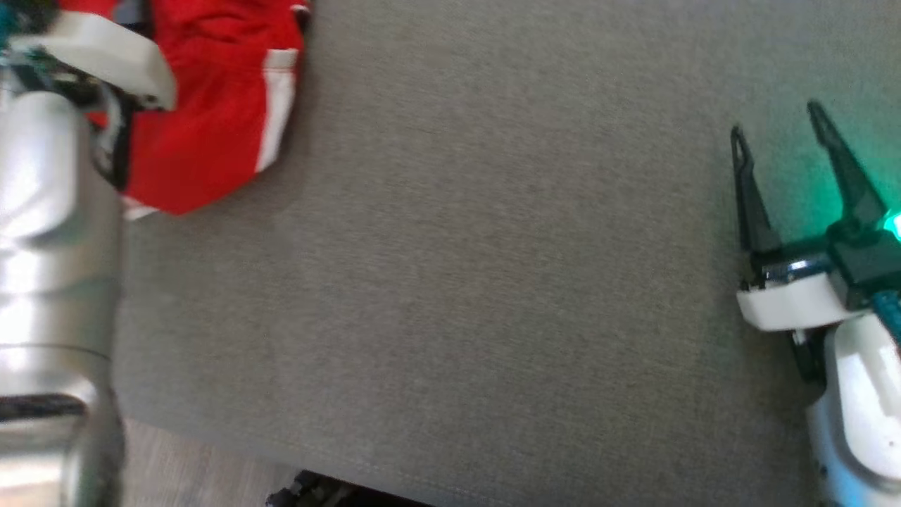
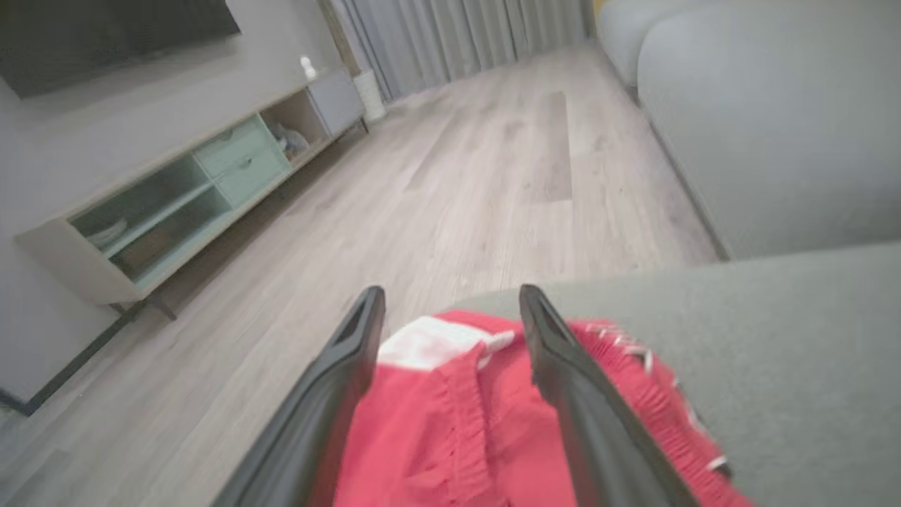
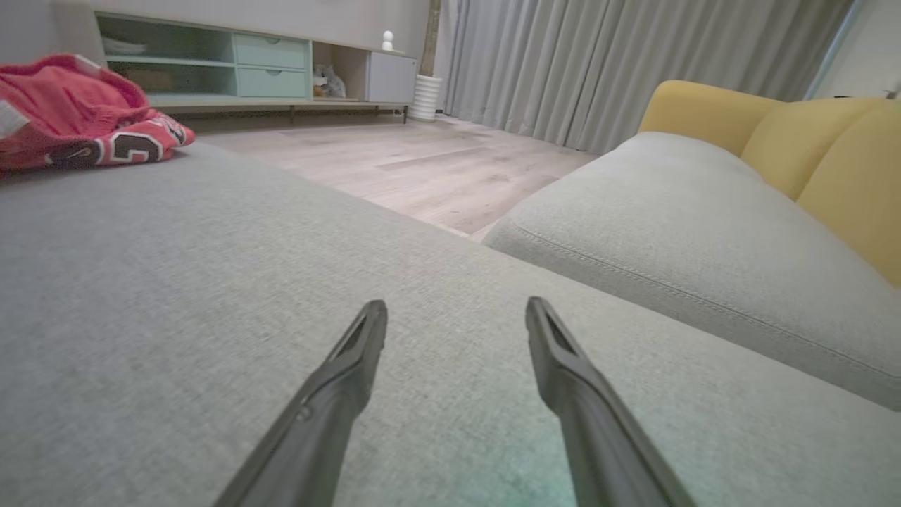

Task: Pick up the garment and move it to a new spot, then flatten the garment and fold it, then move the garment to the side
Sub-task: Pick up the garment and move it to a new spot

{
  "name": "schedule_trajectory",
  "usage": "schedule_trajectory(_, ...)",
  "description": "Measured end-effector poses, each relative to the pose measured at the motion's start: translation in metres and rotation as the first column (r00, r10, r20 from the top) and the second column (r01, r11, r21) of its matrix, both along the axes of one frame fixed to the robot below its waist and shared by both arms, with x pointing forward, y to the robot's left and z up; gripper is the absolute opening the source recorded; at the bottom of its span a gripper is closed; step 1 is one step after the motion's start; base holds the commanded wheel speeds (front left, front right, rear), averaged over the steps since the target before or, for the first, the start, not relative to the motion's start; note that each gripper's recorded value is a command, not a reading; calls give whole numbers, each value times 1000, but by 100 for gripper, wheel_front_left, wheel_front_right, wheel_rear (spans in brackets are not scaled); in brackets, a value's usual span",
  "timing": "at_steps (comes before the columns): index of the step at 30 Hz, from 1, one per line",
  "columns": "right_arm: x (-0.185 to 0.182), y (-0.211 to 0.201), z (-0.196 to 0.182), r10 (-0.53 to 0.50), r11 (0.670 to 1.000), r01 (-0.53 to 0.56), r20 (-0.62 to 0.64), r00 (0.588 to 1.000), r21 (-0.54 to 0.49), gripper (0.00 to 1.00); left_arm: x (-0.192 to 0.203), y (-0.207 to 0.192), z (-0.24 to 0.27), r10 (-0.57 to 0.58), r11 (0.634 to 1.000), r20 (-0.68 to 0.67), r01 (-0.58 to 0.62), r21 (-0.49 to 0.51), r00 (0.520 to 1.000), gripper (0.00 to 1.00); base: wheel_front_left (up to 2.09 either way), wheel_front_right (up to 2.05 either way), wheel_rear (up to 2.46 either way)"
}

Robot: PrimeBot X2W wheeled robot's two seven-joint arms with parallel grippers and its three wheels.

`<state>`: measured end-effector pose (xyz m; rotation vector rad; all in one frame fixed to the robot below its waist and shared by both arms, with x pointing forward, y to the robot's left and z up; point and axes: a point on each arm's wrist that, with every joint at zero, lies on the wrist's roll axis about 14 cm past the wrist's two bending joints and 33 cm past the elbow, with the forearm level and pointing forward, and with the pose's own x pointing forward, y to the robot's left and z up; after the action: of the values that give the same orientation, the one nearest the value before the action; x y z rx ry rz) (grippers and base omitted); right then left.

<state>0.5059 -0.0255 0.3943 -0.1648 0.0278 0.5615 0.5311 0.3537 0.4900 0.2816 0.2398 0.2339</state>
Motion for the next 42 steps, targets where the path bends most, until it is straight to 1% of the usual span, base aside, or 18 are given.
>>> schedule_trajectory(2,7,-5,3,-14,1000,14,22,1000,10,100,4,12,-28,27,1000,-129,-25,17,991,100,0,0,0)
schedule_trajectory(5,16,-18,5,-40,999,40,50,998,9,100,7,29,-61,74,997,-279,-65,41,957,100,0,0,0)
schedule_trajectory(8,19,-35,3,-74,997,74,61,995,-4,100,9,35,-89,96,995,-375,-82,53,922,100,0,0,0)
schedule_trajectory(12,22,-54,-3,-113,993,114,67,991,-23,100,13,30,-117,91,996,-437,-85,35,895,100,0,0,0)
schedule_trajectory(13,22,-56,-4,-115,993,117,67,991,-25,100,15,31,-117,92,996,-422,-81,46,902,43,0,0,0)
schedule_trajectory(14,22,-56,-4,-115,993,117,68,991,-24,100,17,33,-114,93,995,-404,-72,65,910,0,0,0,0)
schedule_trajectory(18,22,-53,-4,-108,994,110,69,992,-24,100,31,42,-80,96,989,-262,-62,135,960,0,0,0,0)
schedule_trajectory(20,21,-52,-2,-103,994,105,68,992,-25,100,41,44,-55,85,986,-181,-57,156,980,0,0,0,0)
schedule_trajectory(22,19,-49,2,-96,995,98,69,993,-26,100,53,42,-24,57,979,-103,-35,199,993,0,0,0,0)
schedule_trajectory(26,13,-42,13,-88,996,90,66,994,-14,100,72,32,50,-22,959,59,5,285,998,0,0,0,0)
schedule_trajectory(27,13,-42,13,-88,996,90,66,994,-14,100,72,32,50,-22,959,59,5,285,998,0,0,0,0)
schedule_trajectory(29,9,-36,26,-92,996,91,73,993,14,100,78,18,86,-77,946,129,31,323,989,0,0,0,0)
schedule_trajectory(33,-1,-31,56,-108,993,102,100,989,61,100,81,-16,151,-193,924,245,92,371,950,0,0,0,0)
schedule_trajectory(37,-14,-40,86,-152,985,140,132,979,101,100,80,-68,206,-328,897,323,185,402,888,0,0,0,0)
schedule_trajectory(38,-25,-54,94,-188,979,175,132,973,108,100,79,-99,234,-395,874,356,227,430,847,0,0,0,0)
schedule_trajectory(40,-37,-71,96,-231,970,219,120,966,105,100,78,-133,264,-459,851,394,267,453,796,0,0,0,0)
schedule_trajectory(42,-48,-91,100,-287,953,273,104,952,135,100,74,-171,289,-527,820,416,314,479,741,0,0,0,0)
